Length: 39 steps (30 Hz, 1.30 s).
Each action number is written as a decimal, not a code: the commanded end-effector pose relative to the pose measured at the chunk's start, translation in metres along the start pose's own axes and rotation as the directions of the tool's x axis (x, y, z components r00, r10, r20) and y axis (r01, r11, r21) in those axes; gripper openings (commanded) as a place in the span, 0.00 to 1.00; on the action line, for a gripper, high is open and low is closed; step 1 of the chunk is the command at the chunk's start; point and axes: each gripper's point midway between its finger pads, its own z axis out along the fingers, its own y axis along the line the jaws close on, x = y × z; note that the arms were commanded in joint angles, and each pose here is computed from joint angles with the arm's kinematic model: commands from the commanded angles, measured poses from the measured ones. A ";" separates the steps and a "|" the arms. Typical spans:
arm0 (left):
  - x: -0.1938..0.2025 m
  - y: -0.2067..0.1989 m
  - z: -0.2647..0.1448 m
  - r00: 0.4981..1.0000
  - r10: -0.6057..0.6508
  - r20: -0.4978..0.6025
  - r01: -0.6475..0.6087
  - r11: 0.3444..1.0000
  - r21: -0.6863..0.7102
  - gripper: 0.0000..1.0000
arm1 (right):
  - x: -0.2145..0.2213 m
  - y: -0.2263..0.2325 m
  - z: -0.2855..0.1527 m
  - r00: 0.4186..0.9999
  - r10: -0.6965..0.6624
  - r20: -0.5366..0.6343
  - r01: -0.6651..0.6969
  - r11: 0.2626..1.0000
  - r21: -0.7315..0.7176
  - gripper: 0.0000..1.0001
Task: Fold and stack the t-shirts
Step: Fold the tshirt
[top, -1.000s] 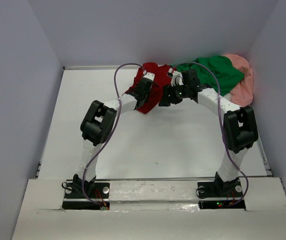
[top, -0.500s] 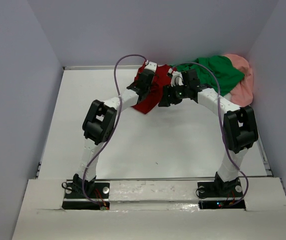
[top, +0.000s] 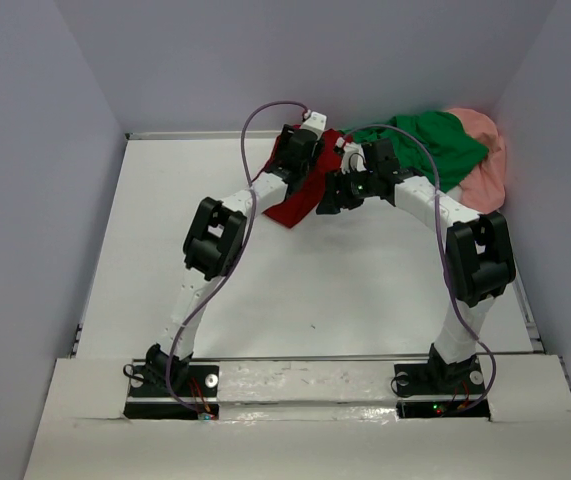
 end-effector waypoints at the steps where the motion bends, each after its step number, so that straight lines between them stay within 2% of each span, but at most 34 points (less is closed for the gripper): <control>1: -0.031 -0.002 0.008 0.995 -0.002 0.099 0.005 0.999 -0.032 0.80 | -0.016 0.009 -0.013 0.999 -0.030 0.045 0.031 0.999 -0.015 0.69; 2: -0.029 -0.001 0.010 0.995 0.001 0.099 0.003 0.999 -0.041 0.92 | -0.016 0.009 -0.014 0.998 -0.032 0.046 0.032 0.999 -0.015 0.69; 3: -0.025 -0.001 0.014 0.995 0.007 0.102 -0.002 0.999 -0.052 0.98 | -0.015 0.009 -0.014 0.999 -0.030 0.043 0.031 0.999 -0.016 0.69; 5: -0.024 0.001 0.016 0.994 0.019 0.104 -0.012 0.998 -0.069 0.99 | -0.014 0.009 -0.013 0.999 -0.031 0.041 0.032 0.999 -0.014 0.69; 8: -0.026 0.013 0.009 0.995 0.020 0.099 -0.009 0.994 -0.108 0.99 | -0.013 0.004 -0.010 0.999 -0.034 0.036 0.034 0.999 -0.002 0.64; 9: -0.042 0.023 0.000 0.992 0.000 0.125 0.015 0.993 -0.117 0.99 | -0.009 0.001 -0.006 0.999 -0.029 0.025 0.029 1.000 0.000 0.63; 11: -0.039 0.033 -0.010 0.994 -0.012 0.105 0.025 0.992 -0.122 0.99 | -0.009 -0.002 -0.003 0.999 -0.027 0.020 0.027 1.000 -0.001 0.47; 12: -0.060 0.049 -0.024 0.990 -0.040 0.138 0.059 0.989 -0.134 0.99 | -0.005 -0.006 0.002 1.000 -0.016 0.008 0.016 1.000 0.003 0.35; 13: -0.066 0.058 -0.033 0.988 -0.049 0.146 0.070 0.987 -0.146 0.99 | -0.005 -0.008 0.004 1.000 -0.015 0.006 0.015 1.000 0.007 0.00; 14: -0.055 0.065 -0.039 0.991 -0.046 0.124 0.065 0.986 -0.156 0.99 | -0.007 -0.010 0.005 1.000 -0.017 0.007 0.017 1.000 0.013 0.00; 17: -0.075 0.103 -0.073 0.982 -0.104 0.157 0.131 0.975 -0.177 0.99 | -0.010 -0.019 0.015 1.000 -0.023 0.004 0.023 0.999 0.026 0.00; 18: -0.093 0.118 -0.091 0.974 -0.127 0.188 0.161 0.971 -0.176 0.99 | -0.012 -0.023 0.019 1.000 -0.024 0.003 0.024 0.999 0.030 0.00; 20: -0.082 0.137 -0.103 0.975 -0.147 0.169 0.179 0.964 -0.196 0.99 | -0.015 -0.028 0.032 1.000 -0.022 -0.010 0.022 0.999 0.035 0.00; 21: -0.095 0.149 -0.119 0.966 -0.162 0.201 0.202 0.959 -0.197 0.99 | -0.016 -0.027 0.038 0.999 -0.030 -0.014 0.031 0.999 0.029 0.00; 24: -0.075 0.162 -0.135 0.972 -0.144 0.184 0.186 0.954 -0.235 0.99 | -0.006 -0.030 0.065 0.998 -0.008 -0.059 0.009 1.000 0.016 0.00; 25: -0.072 0.166 -0.144 0.970 -0.143 0.197 0.190 0.952 -0.242 0.99 | -0.015 -0.024 0.071 0.999 -0.019 -0.048 0.019 1.000 -0.001 0.00; 27: -0.066 0.168 -0.149 0.969 -0.158 0.192 0.201 0.951 -0.233 0.99 | -0.009 -0.027 0.090 0.997 0.002 -0.076 -0.003 1.000 -0.012 0.00; 31: -0.039 0.160 -0.148 0.975 -0.176 0.137 0.202 0.955 -0.216 0.99 | -0.032 -0.016 0.113 0.999 -0.009 -0.044 0.006 0.997 -0.071 0.00; 34: -0.034 0.158 -0.149 0.971 -0.195 0.138 0.221 0.953 -0.207 0.99 | -0.033 -0.001 0.132 0.999 -0.015 -0.048 0.008 0.991 -0.131 0.00; 39: -0.027 0.151 -0.147 0.967 -0.221 0.130 0.242 0.954 -0.178 0.99 | -0.064 0.039 0.135 0.997 -0.068 0.040 0.076 0.964 -0.255 0.00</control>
